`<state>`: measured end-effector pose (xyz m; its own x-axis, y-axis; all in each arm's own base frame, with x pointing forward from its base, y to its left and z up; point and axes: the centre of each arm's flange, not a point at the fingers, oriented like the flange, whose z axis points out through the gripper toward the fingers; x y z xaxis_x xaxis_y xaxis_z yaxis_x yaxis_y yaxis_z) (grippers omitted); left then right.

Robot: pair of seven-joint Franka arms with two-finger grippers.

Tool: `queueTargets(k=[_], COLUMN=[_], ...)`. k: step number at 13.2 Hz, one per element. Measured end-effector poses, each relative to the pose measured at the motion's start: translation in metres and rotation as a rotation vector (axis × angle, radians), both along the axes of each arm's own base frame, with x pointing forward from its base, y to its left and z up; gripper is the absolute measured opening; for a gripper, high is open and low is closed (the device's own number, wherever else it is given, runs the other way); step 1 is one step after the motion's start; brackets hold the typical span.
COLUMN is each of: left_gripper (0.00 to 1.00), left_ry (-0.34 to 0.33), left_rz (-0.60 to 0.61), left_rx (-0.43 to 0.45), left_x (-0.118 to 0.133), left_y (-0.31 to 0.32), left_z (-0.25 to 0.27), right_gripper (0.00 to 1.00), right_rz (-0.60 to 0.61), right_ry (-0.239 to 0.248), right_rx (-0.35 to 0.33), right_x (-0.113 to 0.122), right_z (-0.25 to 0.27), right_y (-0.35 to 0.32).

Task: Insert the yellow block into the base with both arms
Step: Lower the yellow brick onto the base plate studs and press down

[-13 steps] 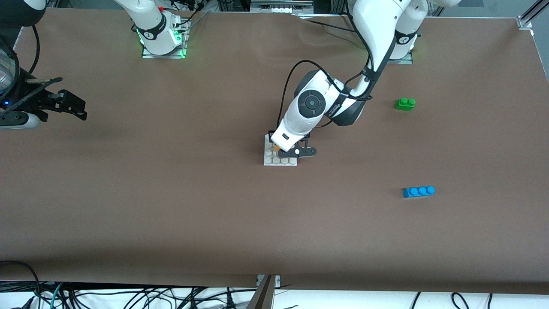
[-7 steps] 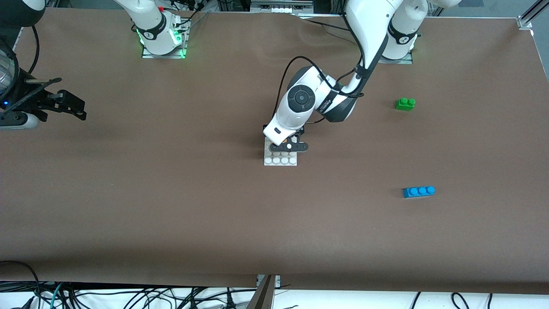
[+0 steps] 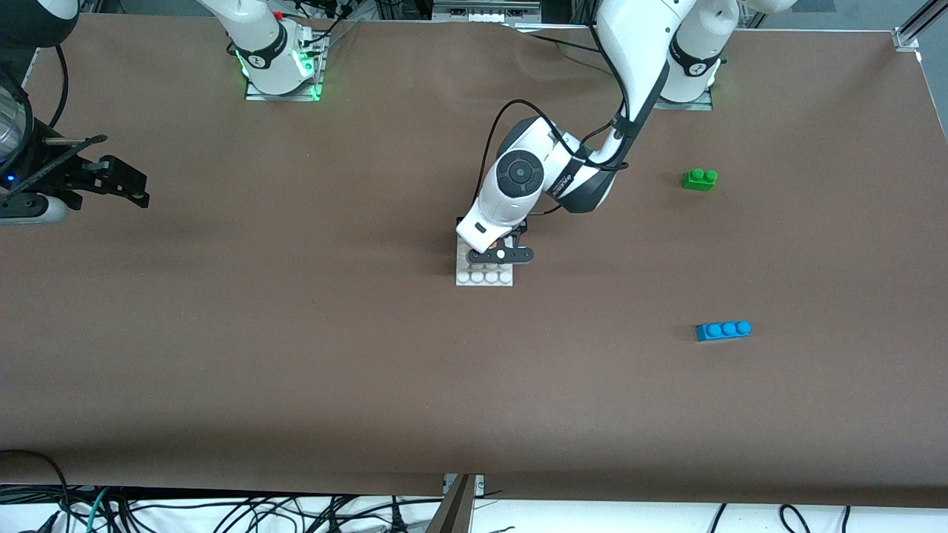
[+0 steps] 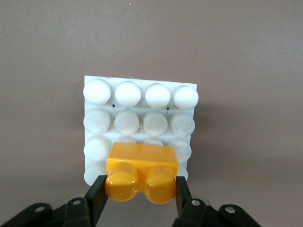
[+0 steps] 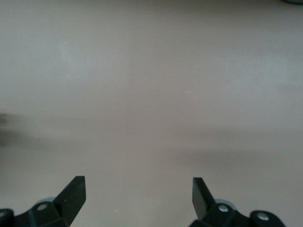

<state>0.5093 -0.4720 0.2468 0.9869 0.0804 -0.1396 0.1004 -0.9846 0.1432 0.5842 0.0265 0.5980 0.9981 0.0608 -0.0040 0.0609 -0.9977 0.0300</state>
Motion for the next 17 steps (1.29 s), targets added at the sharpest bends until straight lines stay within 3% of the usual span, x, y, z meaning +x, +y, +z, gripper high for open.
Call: queueTargets(k=[17], left_gripper=[0.63], left_ry=[0.025], left_rz=[-0.001], left_rx=[0.022], left_x=[-0.007], left_y=[-0.003], left_z=[-0.022], right_gripper=[1.00], right_rz=[-0.001], right_ry=[0.000], right_rx=[0.000], right_x=[0.000], right_z=[0.000], right_y=[0.000])
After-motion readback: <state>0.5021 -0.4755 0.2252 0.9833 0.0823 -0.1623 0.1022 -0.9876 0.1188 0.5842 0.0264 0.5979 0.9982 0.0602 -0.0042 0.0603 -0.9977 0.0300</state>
